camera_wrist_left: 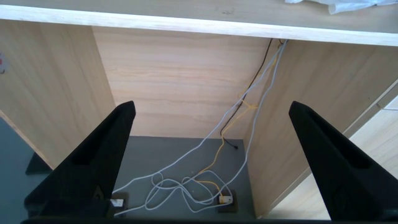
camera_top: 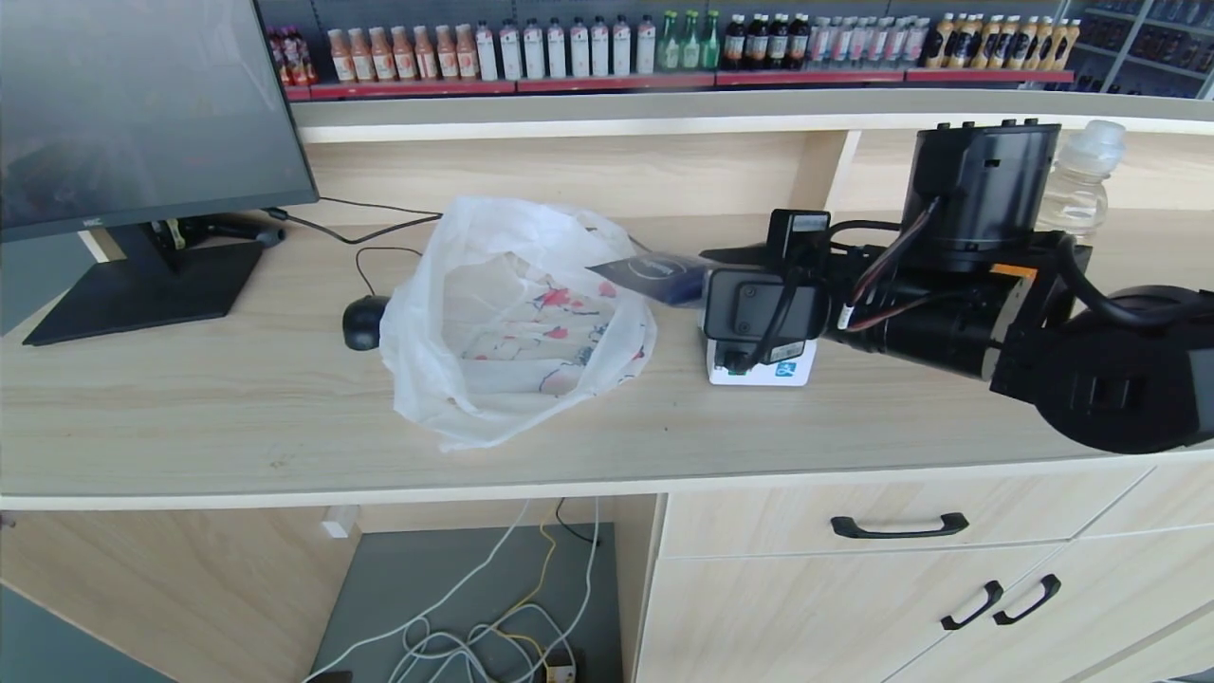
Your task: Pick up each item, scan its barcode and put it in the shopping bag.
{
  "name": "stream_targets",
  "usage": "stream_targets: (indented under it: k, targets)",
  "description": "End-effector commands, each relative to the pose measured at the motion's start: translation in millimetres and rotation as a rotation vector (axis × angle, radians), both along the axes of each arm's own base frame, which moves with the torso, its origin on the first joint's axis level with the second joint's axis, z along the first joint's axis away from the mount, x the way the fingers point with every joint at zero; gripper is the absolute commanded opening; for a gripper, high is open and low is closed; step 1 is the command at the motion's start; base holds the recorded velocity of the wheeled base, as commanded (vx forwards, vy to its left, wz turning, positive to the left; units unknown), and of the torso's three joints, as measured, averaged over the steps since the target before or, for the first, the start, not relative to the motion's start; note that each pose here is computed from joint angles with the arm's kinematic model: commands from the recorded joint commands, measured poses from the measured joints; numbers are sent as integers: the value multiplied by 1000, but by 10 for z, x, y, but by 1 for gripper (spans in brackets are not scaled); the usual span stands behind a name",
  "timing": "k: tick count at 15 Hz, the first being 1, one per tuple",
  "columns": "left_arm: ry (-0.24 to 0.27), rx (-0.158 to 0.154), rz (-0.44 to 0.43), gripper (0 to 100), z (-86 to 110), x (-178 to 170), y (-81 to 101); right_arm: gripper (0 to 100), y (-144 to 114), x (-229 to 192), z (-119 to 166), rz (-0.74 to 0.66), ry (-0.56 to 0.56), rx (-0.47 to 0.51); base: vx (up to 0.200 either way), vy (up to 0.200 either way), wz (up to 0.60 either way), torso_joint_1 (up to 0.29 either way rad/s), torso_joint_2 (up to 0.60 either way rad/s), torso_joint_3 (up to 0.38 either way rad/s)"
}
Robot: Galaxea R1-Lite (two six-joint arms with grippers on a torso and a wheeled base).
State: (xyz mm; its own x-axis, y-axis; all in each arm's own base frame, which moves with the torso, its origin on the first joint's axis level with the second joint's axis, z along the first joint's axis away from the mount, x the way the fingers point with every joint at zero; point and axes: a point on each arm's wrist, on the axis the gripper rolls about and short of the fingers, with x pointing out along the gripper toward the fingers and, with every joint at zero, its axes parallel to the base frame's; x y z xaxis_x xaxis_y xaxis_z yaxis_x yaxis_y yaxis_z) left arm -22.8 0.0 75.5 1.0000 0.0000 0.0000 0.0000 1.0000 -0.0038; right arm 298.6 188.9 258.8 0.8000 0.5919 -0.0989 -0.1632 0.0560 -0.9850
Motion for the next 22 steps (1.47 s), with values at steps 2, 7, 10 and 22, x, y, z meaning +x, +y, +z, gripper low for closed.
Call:
stream_targets:
  k: [2,7,10,22]
  targets:
    - [0,-1,0,100,0,0,0,0,36,73,-110,19,16,-27,0,0,0,0,0,0]
    - [0,-1,0,100,0,0,0,0,-1,97,-101,9,9,-31,0,0,0,0,0,0]
    - [0,-1,0,100,0,0,0,0,-52,127,-106,0,10,-32,0,0,0,0,0,0]
    - [0,-1,0,100,0,0,0,0,-69,128,-96,1,12,-27,0,0,0,0,0,0]
